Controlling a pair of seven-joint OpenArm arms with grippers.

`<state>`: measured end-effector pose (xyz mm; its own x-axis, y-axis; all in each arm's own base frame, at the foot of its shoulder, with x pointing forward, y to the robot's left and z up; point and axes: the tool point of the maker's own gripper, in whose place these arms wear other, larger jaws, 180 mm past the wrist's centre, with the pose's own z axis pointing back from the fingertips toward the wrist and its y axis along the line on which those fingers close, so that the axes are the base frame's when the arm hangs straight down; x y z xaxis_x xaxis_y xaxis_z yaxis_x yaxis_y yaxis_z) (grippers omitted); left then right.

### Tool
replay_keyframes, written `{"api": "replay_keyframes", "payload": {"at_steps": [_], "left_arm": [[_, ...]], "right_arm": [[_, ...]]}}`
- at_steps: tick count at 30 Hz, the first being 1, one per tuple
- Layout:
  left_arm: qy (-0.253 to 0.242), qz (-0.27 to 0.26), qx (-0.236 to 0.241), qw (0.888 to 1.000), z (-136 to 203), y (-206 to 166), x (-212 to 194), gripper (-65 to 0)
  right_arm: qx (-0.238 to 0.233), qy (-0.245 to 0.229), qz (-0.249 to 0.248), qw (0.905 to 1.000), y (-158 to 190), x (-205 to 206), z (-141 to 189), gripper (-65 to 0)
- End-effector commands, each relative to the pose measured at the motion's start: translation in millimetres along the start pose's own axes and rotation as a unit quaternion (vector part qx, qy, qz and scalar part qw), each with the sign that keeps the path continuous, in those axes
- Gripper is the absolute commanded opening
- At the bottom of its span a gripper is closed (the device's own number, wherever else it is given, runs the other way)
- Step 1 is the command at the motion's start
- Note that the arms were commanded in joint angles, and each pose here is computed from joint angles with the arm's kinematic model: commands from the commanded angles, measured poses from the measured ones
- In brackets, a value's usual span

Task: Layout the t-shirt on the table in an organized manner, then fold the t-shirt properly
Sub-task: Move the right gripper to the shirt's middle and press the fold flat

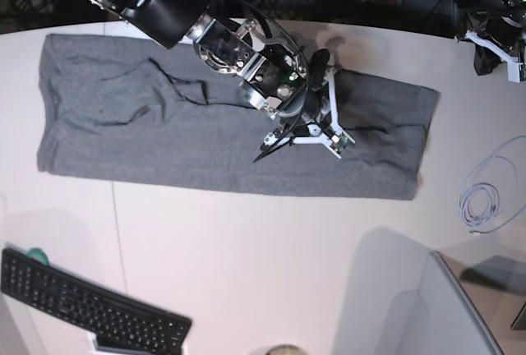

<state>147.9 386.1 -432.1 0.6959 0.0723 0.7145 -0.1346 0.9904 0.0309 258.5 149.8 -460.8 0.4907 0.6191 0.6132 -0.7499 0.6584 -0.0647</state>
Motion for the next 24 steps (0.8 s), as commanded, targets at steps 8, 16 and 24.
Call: {"api": "replay_keyframes", "payload": {"at_steps": [8, 16, 24], "left_arm": [[-0.021, -0.007, 0.003, 1.000, 2.9, 6.4, 14.2, -65.0], [-0.016, -0.005, 0.004, 1.000, 1.1, 10.4, 12.2, -65.0], [-0.012, 0.008, 0.005, 1.000, -4.1, 15.8, 8.7, -65.0]], "right_arm": [[0.016, -0.018, -0.010, 0.9997, 16.2, 24.6, 19.3, -65.0], [0.028, 0.005, -0.016, 0.9995, 28.2, 11.6, 23.3, -65.0], [0.025, 0.020, -0.017, 0.9993, 25.2, 2.9, 22.1, -56.6]]}}
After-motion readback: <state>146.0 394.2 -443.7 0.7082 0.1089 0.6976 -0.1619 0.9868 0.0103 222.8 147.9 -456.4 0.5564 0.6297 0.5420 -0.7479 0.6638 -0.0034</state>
